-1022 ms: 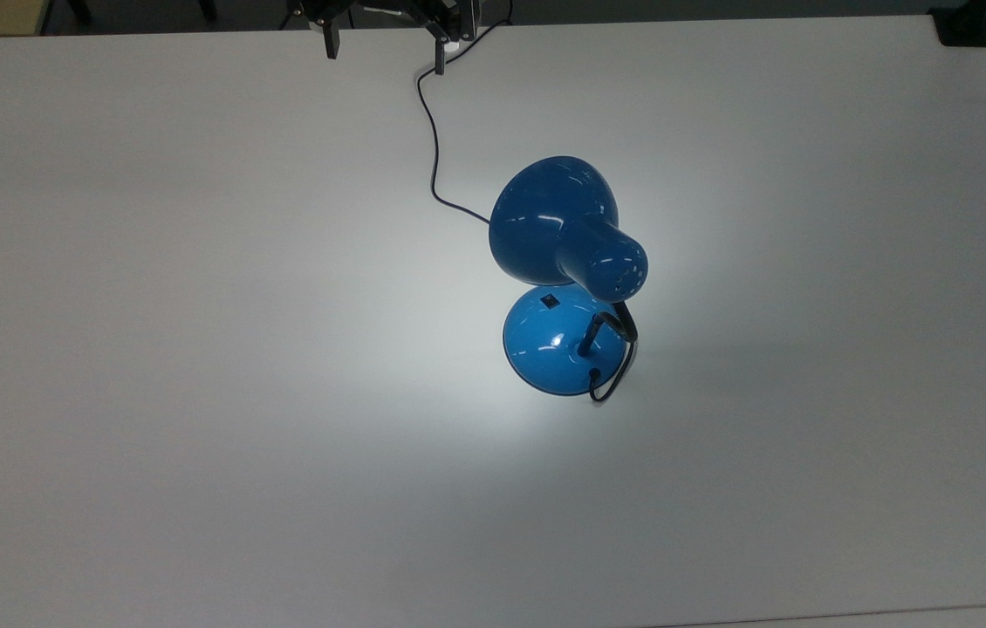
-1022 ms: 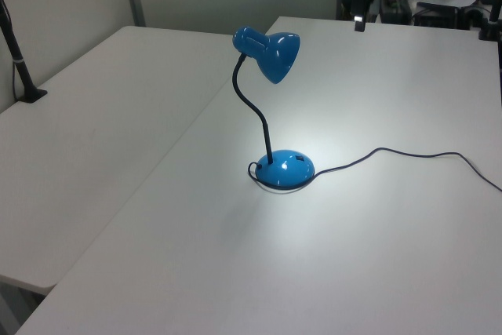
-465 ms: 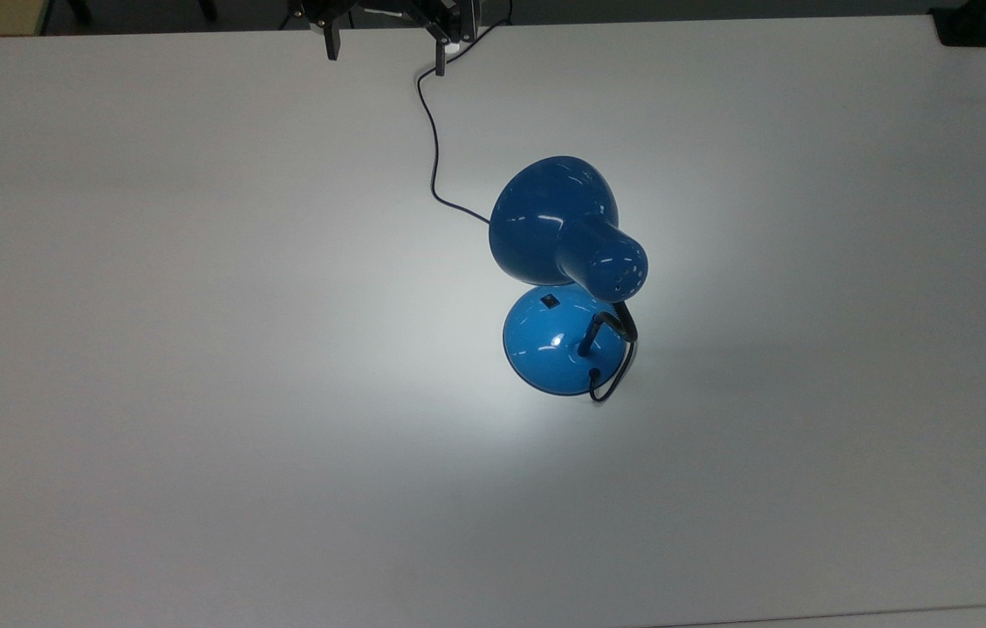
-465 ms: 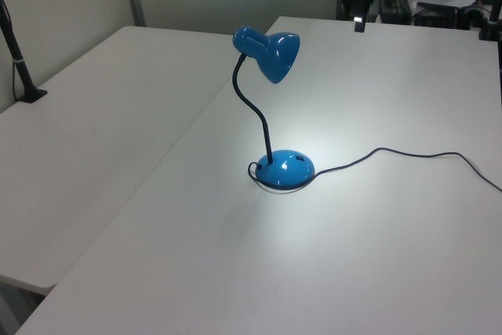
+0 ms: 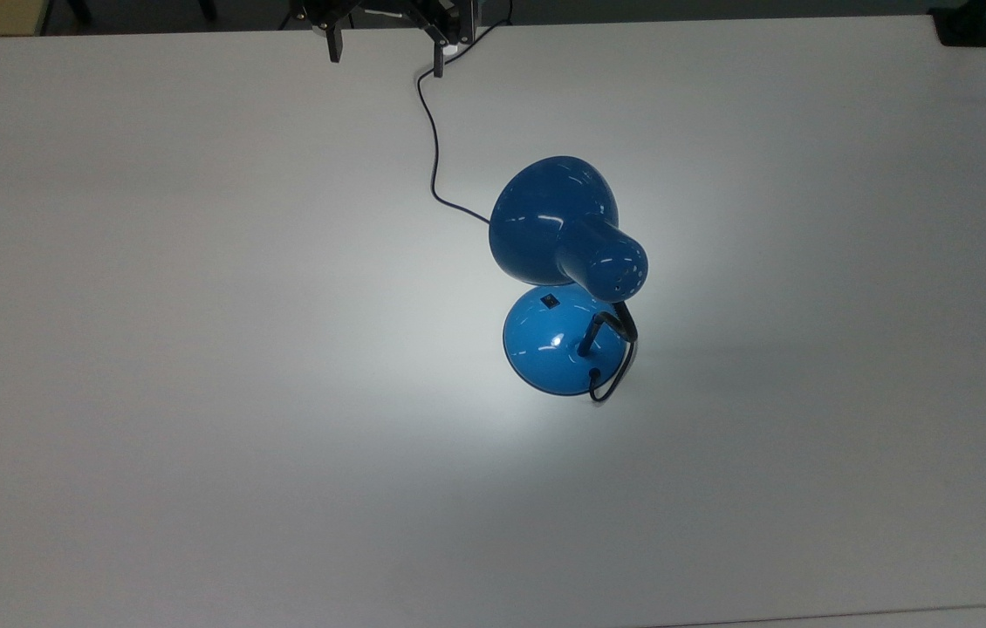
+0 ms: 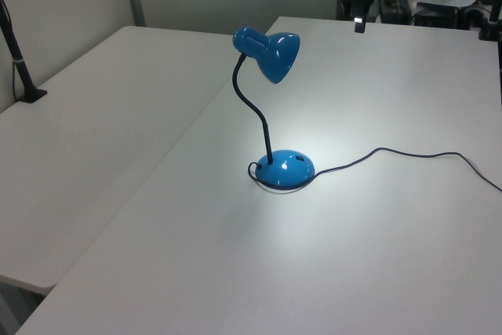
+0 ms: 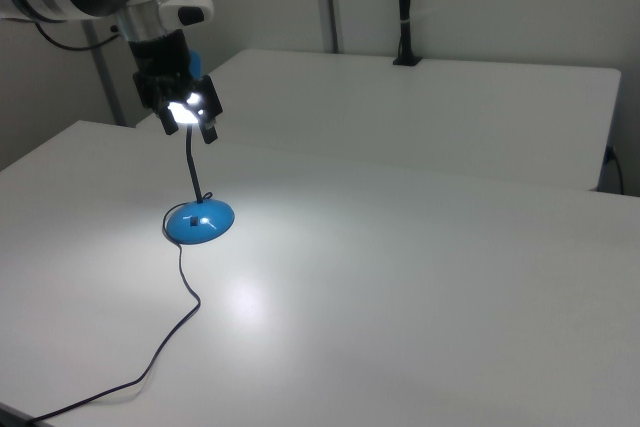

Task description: Turn off the lamp

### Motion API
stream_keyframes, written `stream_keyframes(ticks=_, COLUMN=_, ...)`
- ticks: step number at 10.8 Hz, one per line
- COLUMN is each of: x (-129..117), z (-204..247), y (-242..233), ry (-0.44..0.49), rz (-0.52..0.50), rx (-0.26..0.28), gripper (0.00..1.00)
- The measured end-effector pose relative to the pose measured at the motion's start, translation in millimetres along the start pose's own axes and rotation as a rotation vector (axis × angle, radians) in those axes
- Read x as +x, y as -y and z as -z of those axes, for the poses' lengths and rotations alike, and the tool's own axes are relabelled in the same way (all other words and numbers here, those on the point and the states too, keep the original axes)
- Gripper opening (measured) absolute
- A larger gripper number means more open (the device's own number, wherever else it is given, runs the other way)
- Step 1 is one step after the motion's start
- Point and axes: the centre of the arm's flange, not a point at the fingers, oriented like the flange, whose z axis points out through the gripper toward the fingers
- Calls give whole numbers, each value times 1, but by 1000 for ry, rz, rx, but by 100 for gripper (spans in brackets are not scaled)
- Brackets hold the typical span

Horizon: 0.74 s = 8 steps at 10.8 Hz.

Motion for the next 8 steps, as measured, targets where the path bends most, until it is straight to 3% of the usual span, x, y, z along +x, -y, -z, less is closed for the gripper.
stream_keyframes(ticks=1, x=0, z=0, y=0, ry=0, rz=5, rx=0, gripper=86)
stream_keyframes(ticks=6, x=1, z=-3, y=2, ry=5, rz=11, rx=0, gripper=7)
stream_keyframes(ticks=8, x=1, z=-4, y=4, ry=8, rz=14, rx=0, gripper=1)
